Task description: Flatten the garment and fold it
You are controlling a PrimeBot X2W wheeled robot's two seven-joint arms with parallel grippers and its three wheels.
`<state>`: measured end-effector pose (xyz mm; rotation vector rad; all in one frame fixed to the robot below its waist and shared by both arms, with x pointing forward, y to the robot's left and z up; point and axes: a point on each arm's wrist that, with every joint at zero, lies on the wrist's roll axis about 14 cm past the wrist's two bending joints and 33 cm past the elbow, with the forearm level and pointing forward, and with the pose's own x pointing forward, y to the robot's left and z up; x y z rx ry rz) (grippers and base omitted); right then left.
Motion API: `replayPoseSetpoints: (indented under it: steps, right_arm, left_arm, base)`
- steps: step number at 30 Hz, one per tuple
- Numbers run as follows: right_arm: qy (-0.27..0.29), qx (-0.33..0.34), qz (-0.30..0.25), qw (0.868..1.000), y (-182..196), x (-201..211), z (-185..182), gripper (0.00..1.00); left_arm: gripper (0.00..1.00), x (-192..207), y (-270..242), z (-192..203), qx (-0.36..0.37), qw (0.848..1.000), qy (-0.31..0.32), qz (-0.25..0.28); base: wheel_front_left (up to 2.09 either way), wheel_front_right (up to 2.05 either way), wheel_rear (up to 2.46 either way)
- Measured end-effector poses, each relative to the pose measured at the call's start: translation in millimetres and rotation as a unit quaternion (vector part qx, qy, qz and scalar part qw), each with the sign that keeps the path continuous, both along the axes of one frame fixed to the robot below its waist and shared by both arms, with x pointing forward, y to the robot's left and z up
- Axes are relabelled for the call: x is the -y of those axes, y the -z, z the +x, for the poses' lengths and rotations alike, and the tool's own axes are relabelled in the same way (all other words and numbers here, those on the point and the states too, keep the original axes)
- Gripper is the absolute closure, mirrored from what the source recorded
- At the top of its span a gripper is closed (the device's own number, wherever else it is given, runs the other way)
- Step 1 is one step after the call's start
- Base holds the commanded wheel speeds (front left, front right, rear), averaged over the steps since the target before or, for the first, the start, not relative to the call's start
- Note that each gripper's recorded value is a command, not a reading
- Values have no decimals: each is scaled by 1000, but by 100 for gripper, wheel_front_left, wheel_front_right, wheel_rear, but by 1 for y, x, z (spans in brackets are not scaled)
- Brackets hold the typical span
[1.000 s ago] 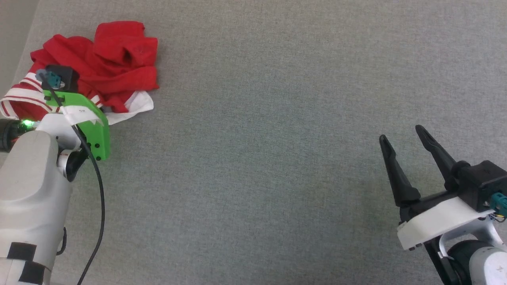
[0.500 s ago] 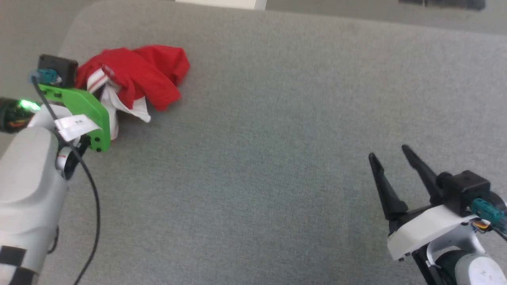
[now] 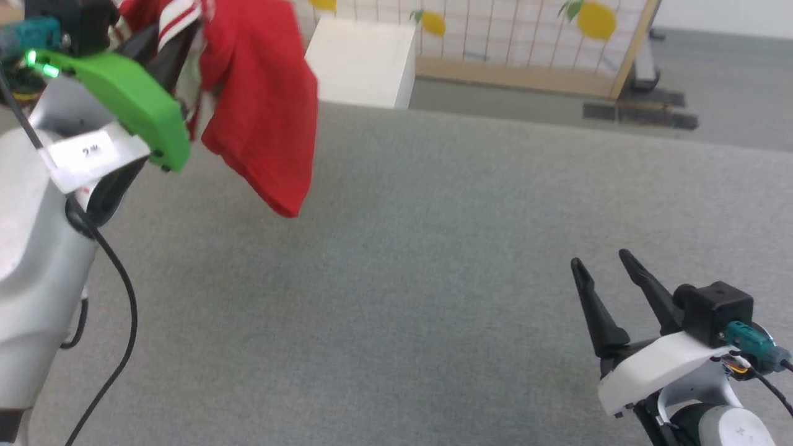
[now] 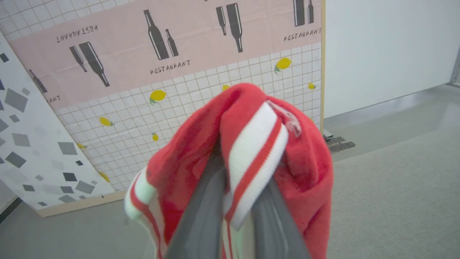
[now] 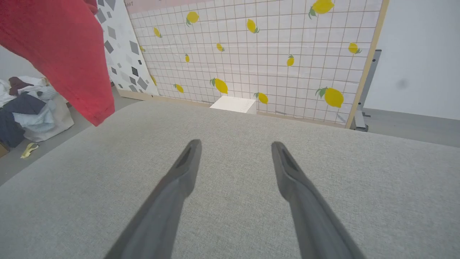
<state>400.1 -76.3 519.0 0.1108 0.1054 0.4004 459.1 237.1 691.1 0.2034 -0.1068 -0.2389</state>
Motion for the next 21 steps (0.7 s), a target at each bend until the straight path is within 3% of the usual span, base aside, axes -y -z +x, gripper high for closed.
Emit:
replayPoseSetpoints:
  steps: [8,14,18,21]
  right_arm:
    - [51,33,1,998,-22,35,-9,0]
    - [97,53,0,994,-34,67,-14,0]
    - [121,54,-7,991,-33,83,-21,0]
    - [140,58,-9,988,-35,96,-24,0]
  left_arm:
    - [100,90,-48,-6,48,992,106,-51]
    - [100,159,-44,1,38,980,160,-110]
    - [100,207,-4,2,-10,972,185,-145]
    - [100,231,52,0,-77,970,185,-139]
  base:
    - [0,0,0]
    - [0,0,0]
    - [0,0,0]
    - [0,0,0]
